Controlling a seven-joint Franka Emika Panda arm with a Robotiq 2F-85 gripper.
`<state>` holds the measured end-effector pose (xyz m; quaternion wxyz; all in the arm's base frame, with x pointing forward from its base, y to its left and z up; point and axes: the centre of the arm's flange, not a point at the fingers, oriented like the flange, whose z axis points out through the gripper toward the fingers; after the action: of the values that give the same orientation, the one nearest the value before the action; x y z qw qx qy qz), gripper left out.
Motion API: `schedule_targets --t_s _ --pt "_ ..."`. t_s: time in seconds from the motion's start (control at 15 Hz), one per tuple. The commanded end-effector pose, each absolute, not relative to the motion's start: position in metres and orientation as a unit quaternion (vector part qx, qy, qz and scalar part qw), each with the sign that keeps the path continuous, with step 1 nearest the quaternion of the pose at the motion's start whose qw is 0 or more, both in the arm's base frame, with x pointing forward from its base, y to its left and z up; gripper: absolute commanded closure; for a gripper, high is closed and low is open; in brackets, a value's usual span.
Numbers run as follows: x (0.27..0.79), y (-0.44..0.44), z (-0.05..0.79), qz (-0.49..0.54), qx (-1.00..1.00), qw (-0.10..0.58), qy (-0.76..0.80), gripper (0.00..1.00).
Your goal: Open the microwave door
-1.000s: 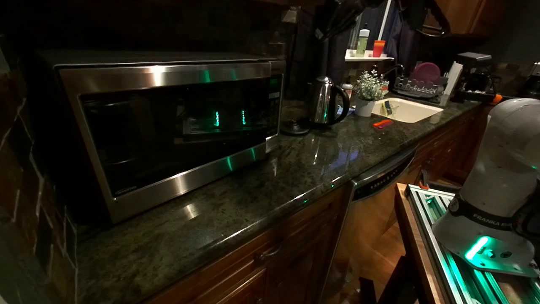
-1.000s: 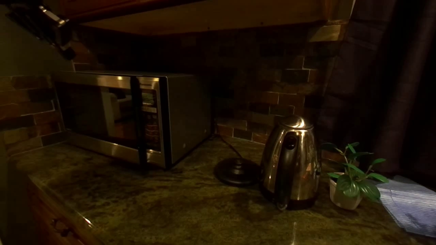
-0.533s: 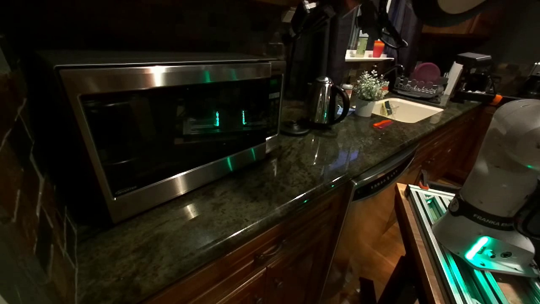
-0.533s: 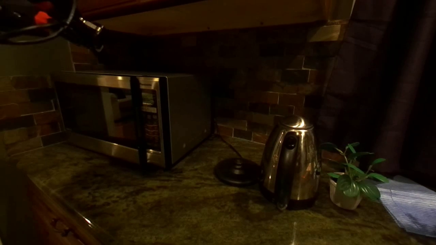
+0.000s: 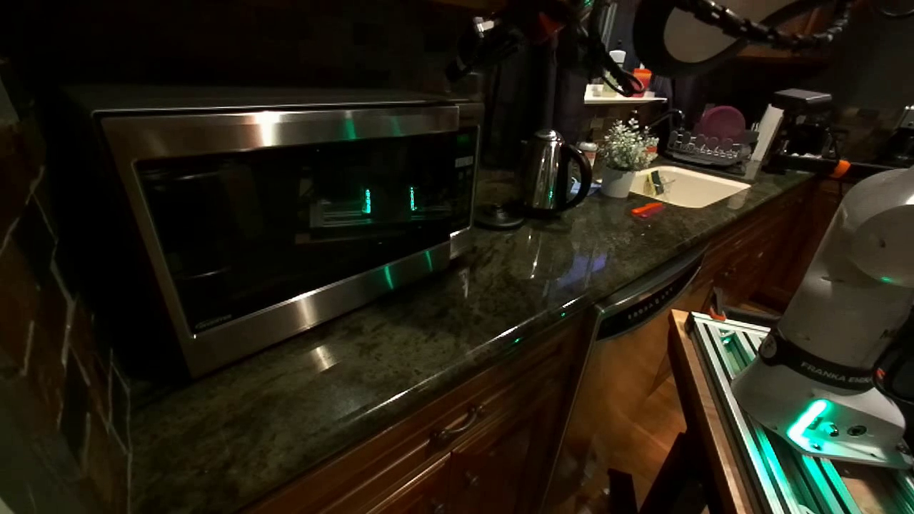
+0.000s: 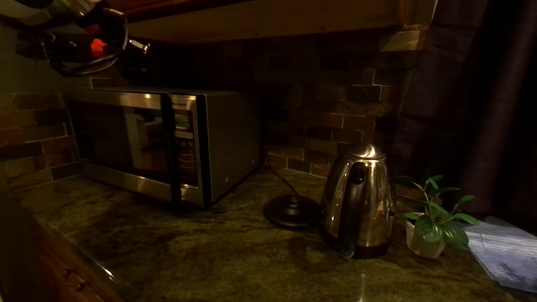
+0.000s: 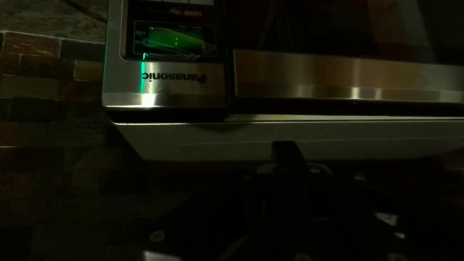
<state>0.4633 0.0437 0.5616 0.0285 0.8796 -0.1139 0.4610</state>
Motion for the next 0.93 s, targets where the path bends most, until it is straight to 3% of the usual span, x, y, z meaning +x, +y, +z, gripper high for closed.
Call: schedule_targets --t_s 0.0,0.87 --pt "0.488 0.046 0.551 0.461 0.878 0.036 -0.122 1.00" --pt "0.497 0.035 0.531 0.413 0.899 0.036 -0.142 1.00"
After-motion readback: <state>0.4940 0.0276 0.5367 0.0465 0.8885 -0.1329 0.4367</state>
